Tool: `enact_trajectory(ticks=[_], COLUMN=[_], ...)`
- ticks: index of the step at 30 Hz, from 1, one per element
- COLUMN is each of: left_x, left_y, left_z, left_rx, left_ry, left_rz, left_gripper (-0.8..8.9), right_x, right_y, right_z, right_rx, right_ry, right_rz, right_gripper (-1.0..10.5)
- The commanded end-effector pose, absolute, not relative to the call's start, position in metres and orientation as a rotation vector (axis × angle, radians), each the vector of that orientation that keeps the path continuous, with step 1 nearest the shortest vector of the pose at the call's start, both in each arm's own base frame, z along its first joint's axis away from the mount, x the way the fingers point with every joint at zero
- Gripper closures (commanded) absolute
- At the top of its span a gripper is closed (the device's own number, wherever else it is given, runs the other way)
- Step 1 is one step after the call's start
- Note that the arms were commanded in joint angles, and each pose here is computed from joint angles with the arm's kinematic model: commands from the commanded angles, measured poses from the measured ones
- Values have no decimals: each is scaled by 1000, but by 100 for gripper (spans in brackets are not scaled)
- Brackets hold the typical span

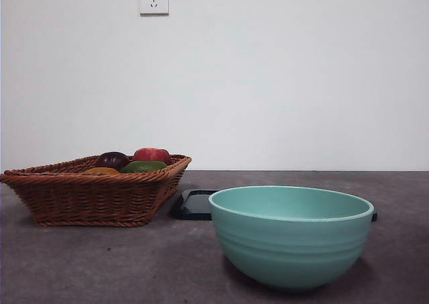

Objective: Pick up the wifruite, put it on the bowl, pick up the plate, put it on desk

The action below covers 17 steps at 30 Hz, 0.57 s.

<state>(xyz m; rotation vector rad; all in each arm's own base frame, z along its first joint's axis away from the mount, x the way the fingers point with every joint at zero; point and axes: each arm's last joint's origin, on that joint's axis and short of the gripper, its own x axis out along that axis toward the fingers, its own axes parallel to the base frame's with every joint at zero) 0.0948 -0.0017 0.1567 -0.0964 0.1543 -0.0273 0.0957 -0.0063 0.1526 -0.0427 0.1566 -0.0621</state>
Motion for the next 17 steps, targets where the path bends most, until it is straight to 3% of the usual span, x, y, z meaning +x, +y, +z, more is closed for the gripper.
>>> enact_trajectory(ticks=[1, 11, 17], left_x=[96, 96, 96], left_y=[-2, -2, -2], left_z=[149, 150, 150], left_rx=[-100, -99, -120], left_ry=[180, 170, 172], left_rz=[-22, -22, -23], left_gripper=[795, 795, 796], right_x=[96, 96, 96], right_y=[-6, -6, -3], right_z=[152, 152, 153], right_rx=[-33, 9, 70], right_ry=[148, 150, 152], right_rz=[-65, -53, 29], right_gripper=[933, 933, 934])
